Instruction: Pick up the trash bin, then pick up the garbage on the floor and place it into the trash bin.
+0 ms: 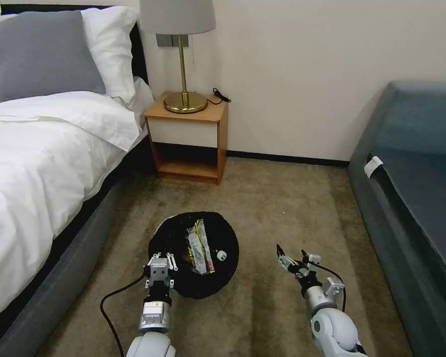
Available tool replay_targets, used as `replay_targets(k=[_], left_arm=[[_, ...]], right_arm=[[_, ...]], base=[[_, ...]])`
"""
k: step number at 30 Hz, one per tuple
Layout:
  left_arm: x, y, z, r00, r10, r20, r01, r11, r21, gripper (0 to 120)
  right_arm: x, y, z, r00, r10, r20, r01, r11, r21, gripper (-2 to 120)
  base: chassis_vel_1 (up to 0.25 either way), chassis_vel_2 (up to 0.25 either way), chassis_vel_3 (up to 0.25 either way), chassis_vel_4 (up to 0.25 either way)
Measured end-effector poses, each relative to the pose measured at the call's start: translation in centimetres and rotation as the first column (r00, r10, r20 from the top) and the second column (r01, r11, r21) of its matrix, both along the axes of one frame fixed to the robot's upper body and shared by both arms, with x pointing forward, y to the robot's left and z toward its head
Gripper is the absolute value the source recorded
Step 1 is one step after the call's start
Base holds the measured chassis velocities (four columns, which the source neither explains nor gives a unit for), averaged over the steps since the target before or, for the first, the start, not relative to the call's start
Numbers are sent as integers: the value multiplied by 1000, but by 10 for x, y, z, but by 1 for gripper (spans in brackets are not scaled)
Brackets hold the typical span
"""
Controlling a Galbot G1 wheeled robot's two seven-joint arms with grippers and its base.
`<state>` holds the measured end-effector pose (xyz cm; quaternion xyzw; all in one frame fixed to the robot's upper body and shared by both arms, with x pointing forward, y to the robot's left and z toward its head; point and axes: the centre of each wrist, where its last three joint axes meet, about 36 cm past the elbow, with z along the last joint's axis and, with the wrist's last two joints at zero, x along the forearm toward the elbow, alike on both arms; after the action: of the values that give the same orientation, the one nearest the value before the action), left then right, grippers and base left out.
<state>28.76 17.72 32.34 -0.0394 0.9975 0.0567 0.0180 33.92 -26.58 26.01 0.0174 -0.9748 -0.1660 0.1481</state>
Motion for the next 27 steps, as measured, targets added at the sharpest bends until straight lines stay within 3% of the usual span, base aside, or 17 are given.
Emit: replay_targets(k=[2, 9, 11, 15, 18, 27], left_arm=[[0, -2, 4, 1000, 18, -19, -19, 997, -73, 3], [9, -10, 11, 995, 48, -86, -64, 980, -188, 3], [17, -18, 17, 988, 56, -145, -95, 956, -276, 3], [24, -25, 22, 981, 55, -185, -117, 931, -345, 3], [42, -36, 28, 962, 35, -271, -159, 879, -450, 3], [85, -35, 40, 939, 51, -339, -233, 821, -521, 3]], right_arm=[[-2, -7, 1, 1000, -22, 12, 22, 1000, -4, 100], [-9, -12, 3, 999, -41, 26, 41, 999, -7, 100], [-12, -13, 2, 998, -50, 28, 50, 999, -7, 100], [-14, -13, 0, 998, -52, 27, 53, 999, -7, 100], [-17, -9, -1, 998, -55, 28, 55, 998, 0, 100], [-10, -6, -4, 998, -60, 29, 60, 998, 8, 100]], base=[[0, 0, 0, 0], [0, 0, 0, 0], [0, 0, 0, 0], [0, 0, 0, 0], [0, 0, 0, 0], [0, 0, 0, 0]])
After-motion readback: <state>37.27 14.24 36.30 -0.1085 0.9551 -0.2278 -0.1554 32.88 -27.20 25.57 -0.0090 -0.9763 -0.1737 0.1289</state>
